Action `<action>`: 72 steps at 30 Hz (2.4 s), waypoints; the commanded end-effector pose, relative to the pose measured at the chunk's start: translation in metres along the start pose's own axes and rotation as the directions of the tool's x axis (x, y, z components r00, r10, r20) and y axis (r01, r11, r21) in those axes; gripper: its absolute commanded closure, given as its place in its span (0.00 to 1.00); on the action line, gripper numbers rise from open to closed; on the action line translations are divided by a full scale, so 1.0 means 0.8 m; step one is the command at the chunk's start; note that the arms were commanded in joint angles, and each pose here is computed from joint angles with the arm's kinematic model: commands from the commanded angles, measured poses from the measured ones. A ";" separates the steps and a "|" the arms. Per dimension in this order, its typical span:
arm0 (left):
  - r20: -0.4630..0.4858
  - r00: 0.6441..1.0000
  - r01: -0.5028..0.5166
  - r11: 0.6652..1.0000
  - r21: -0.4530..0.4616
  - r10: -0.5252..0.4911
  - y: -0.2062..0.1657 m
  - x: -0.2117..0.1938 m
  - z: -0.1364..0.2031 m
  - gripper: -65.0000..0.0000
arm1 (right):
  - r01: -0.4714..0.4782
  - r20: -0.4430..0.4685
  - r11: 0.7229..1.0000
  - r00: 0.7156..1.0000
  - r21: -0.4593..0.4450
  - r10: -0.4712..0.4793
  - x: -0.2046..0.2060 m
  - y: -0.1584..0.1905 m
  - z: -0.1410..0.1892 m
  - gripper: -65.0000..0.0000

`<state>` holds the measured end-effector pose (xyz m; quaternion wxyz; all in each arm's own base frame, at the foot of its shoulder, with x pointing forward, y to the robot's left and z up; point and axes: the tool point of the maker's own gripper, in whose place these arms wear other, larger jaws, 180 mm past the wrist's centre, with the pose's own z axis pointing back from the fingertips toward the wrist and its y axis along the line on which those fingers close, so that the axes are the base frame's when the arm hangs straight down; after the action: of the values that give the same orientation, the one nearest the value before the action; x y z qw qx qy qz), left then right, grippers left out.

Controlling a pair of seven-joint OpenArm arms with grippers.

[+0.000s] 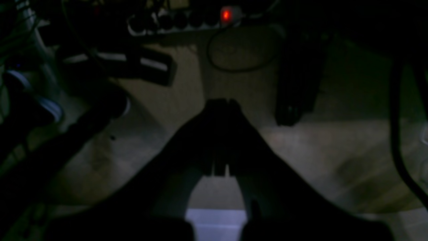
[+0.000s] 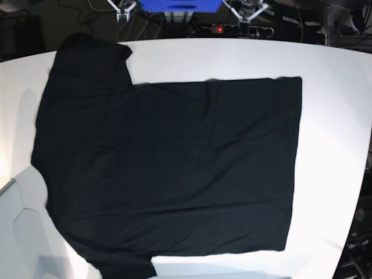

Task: Fold the T-shirt properly
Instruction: 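Move both grippers from rest toward the shirt's shoulder corners, then lower both grippers and pinch the shirt's shoulder edges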

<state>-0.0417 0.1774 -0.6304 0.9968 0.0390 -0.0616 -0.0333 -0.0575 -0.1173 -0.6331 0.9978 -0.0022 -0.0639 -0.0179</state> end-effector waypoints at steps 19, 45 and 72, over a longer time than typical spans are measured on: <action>0.360 0.926 -0.059 0.986 -0.156 0.112 0.034 0.064 0.207 1.00 | -0.183 0.344 0.982 0.926 0.046 0.156 0.044 -0.001 0.189 1.00; 0.802 0.580 -0.304 0.951 0.048 0.145 0.194 0.260 0.336 0.54 | -0.167 0.712 0.985 0.687 -0.041 0.146 0.223 -0.015 0.323 0.78; 0.675 0.669 -0.333 0.937 -0.104 0.313 0.169 0.278 0.240 0.53 | -0.162 0.744 0.986 0.653 -0.046 0.142 0.244 -0.014 0.325 0.52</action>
<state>0.1610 0.2791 -0.4112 0.8981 0.0223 -0.4162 0.1401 0.1009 -0.1341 -0.3575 0.8890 -0.0036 -0.4529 0.0676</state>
